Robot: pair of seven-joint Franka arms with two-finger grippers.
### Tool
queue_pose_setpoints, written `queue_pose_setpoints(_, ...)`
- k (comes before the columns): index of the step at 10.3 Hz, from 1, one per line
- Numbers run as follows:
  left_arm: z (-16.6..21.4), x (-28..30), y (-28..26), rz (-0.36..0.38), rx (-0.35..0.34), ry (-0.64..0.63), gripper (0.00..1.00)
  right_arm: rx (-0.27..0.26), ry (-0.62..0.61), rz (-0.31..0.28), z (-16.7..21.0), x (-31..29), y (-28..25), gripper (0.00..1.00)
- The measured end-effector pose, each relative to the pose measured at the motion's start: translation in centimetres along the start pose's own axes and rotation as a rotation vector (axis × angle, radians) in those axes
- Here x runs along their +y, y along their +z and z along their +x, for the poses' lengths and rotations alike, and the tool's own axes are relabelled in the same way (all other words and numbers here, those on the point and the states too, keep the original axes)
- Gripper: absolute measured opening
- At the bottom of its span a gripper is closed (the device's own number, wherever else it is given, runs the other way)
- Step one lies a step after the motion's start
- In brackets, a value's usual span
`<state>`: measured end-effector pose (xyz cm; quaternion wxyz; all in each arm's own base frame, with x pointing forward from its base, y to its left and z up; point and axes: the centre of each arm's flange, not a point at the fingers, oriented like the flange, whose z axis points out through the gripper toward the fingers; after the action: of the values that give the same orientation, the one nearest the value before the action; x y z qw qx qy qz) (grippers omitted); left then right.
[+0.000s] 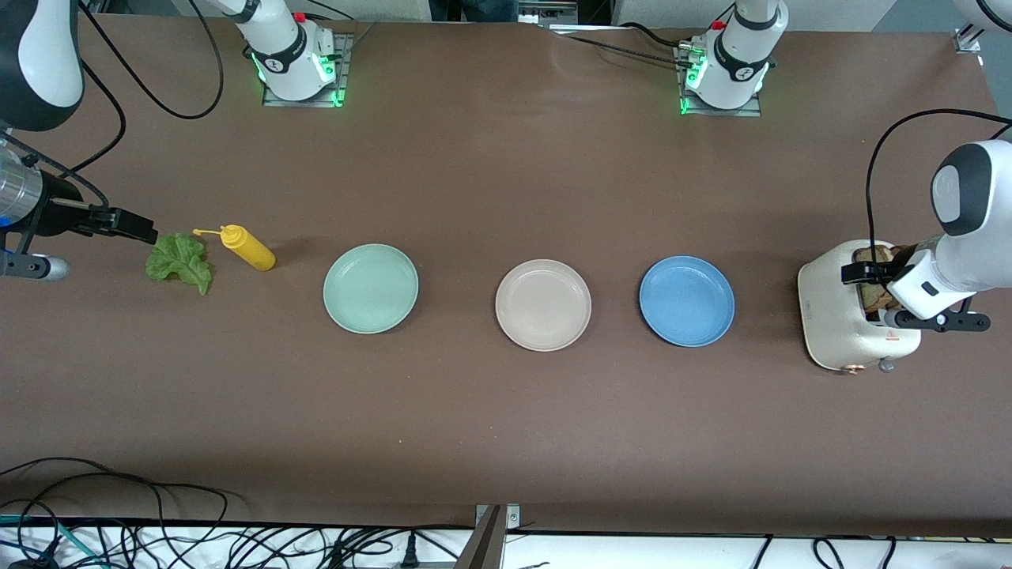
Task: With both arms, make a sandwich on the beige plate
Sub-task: 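Lower the left gripper onto a bread slice in the white toaster, then grasp the bread slice with the left gripper and lift it out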
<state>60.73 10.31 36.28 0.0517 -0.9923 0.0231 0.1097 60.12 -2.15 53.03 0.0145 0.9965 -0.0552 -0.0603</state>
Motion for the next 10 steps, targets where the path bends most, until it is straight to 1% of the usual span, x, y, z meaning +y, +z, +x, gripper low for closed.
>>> queue_pose_setpoints(1,-0.1,0.1,0.4,-0.001,-0.008,0.001,0.89,0.0,0.0,0.0,0.0,0.0,0.0,1.0)
queue_pose_setpoints(5,-0.4,-0.6,0.4,-0.001,-0.016,-0.011,0.28,0.0,0.0,0.0,0.0,0.0,0.0,1.0)
queue_pose_setpoints(6,-0.6,-1.0,0.3,0.001,-0.015,-0.017,0.16,0.0,0.0,0.0,0.0,0.0,0.0,1.0)
queue_pose_setpoints(8,-0.8,-1.6,0.0,0.0,-0.013,-0.026,0.14,0.0,0.0,0.0,0.0,0.0,0.0,1.0)
queue_pose_setpoints(10,-1.3,-1.9,-1.2,0.028,-0.027,-0.022,0.14,-0.002,0.0,-0.001,0.1,0.0,0.1,1.0)
